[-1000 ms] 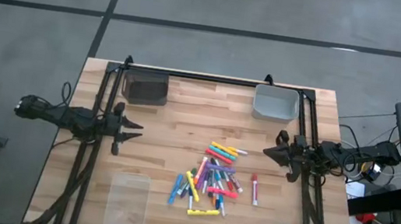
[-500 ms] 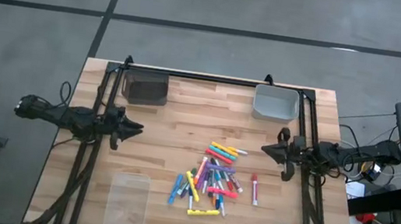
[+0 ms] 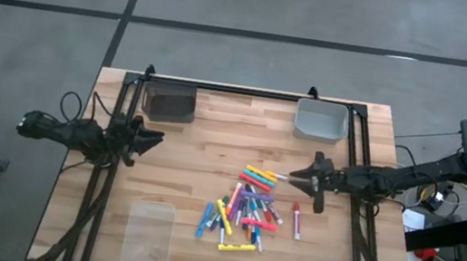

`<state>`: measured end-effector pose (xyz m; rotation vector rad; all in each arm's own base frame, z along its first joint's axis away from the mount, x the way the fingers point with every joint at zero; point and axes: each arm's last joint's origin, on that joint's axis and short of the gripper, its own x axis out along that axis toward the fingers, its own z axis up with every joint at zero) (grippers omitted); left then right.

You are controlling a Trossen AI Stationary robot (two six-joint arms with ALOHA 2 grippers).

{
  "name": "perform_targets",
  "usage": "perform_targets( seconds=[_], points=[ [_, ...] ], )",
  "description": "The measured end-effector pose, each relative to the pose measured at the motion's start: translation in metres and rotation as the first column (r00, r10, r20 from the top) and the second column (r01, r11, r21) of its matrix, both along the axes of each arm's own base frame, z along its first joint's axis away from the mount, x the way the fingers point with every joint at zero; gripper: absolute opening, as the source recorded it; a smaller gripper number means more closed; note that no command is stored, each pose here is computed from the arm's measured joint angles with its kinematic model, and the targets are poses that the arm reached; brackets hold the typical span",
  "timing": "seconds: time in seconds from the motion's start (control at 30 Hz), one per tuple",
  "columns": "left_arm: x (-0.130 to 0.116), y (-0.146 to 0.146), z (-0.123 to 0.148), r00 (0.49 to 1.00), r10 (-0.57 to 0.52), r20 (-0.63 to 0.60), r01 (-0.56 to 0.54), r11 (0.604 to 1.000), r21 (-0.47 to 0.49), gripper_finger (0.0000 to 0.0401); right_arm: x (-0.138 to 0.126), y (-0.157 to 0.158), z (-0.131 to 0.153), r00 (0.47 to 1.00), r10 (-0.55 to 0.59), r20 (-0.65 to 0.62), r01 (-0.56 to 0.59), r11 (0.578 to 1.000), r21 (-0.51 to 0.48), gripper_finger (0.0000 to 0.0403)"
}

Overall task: Pick & Place Markers
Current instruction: Put the violet highlighter pen into the black bin

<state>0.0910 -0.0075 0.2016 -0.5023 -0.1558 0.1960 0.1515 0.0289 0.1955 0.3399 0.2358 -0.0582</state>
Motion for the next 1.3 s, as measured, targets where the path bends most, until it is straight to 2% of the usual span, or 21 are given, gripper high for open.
perform_targets(
  seconds=[0.1,0.2,0.37,0.53,0.73,1.07,1.3],
  points=[
    [0.000,0.000,0.000,1.000,0.000,-0.002,0.000,1.000,0.001,0.0108,0.018,0.005,0.010,0.991,0.022,-0.135,-0.030,0.998,-0.061,0.0134],
    [0.000,0.000,0.000,1.000,0.001,-0.005,0.000,1.000,0.002,0.0108,0.035,0.009,0.016,0.957,0.019,-0.290,-0.048,0.995,-0.092,0.0130],
    [0.000,0.000,0.000,1.000,0.001,-0.006,-0.001,1.000,0.004,0.0108,0.067,0.017,0.021,0.871,0.032,-0.491,-0.094,0.990,-0.101,0.0138],
    [0.000,0.000,-0.001,1.000,0.000,-0.007,0.000,1.000,0.006,0.0108,0.102,0.028,0.023,0.784,0.086,-0.615,-0.178,0.980,-0.090,0.0149],
    [0.000,0.000,-0.001,1.000,0.000,-0.007,0.000,1.000,0.006,0.0108,0.131,0.036,0.011,0.715,0.112,-0.690,-0.247,0.964,-0.099,0.0150],
    [0.000,0.000,-0.001,1.000,0.000,-0.007,0.000,1.000,0.006,0.0108,0.149,0.040,-0.024,0.612,0.076,-0.787,-0.257,0.961,-0.107,0.0150],
    [0.000,0.000,-0.001,1.000,0.000,-0.007,0.000,1.000,0.005,0.0108,0.152,0.040,-0.031,0.596,0.066,-0.800,-0.266,0.957,-0.119,0.0150]
  ],
)
